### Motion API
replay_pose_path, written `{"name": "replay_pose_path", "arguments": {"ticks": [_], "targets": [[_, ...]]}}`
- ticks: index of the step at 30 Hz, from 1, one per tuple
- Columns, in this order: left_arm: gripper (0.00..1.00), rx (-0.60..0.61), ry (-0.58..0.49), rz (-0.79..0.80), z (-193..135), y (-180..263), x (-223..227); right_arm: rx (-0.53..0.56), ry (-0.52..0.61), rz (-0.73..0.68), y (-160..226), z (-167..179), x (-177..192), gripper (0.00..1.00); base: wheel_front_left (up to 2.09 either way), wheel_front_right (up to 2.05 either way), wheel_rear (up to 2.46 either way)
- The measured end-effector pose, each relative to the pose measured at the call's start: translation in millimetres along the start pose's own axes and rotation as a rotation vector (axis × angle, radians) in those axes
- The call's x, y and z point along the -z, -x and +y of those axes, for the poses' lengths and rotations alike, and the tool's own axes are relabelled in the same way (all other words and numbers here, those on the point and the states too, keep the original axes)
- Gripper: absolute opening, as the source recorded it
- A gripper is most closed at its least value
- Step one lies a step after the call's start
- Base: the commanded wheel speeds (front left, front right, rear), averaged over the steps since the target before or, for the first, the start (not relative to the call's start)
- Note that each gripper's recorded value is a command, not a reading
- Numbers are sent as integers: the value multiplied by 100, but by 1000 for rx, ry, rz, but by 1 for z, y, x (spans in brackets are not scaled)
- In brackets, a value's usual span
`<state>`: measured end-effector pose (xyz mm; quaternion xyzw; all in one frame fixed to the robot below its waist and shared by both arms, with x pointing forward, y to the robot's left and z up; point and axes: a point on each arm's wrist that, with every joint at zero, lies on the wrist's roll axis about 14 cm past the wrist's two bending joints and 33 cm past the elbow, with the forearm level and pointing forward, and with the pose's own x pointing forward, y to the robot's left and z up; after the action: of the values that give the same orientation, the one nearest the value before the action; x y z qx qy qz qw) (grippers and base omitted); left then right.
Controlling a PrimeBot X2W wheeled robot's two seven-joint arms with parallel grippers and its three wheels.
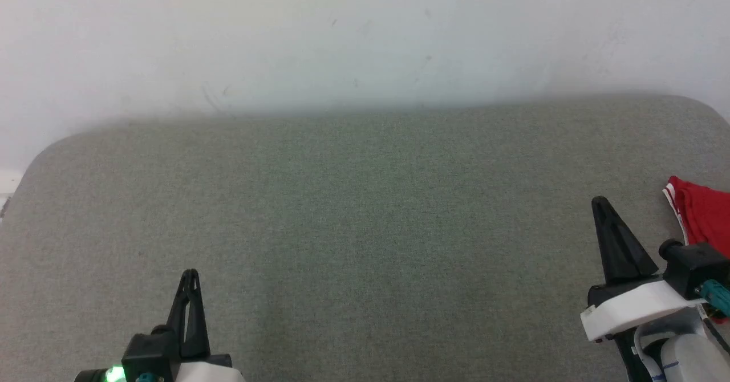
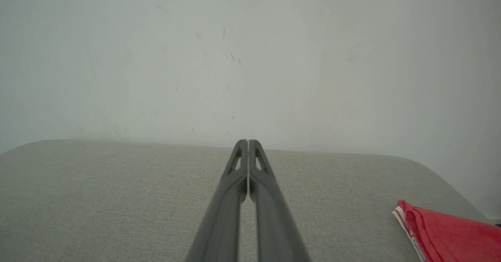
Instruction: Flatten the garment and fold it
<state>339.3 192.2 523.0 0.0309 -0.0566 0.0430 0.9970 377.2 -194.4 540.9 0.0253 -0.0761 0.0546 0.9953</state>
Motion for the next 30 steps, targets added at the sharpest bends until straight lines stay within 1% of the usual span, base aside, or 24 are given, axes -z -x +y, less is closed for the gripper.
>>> {"name": "replay_pose_path", "arguments": {"ticks": [30], "targets": [[0, 23, 7, 27, -5, -9, -1, -15, 24, 43, 0, 11, 4, 0, 0, 0, 0]]}}
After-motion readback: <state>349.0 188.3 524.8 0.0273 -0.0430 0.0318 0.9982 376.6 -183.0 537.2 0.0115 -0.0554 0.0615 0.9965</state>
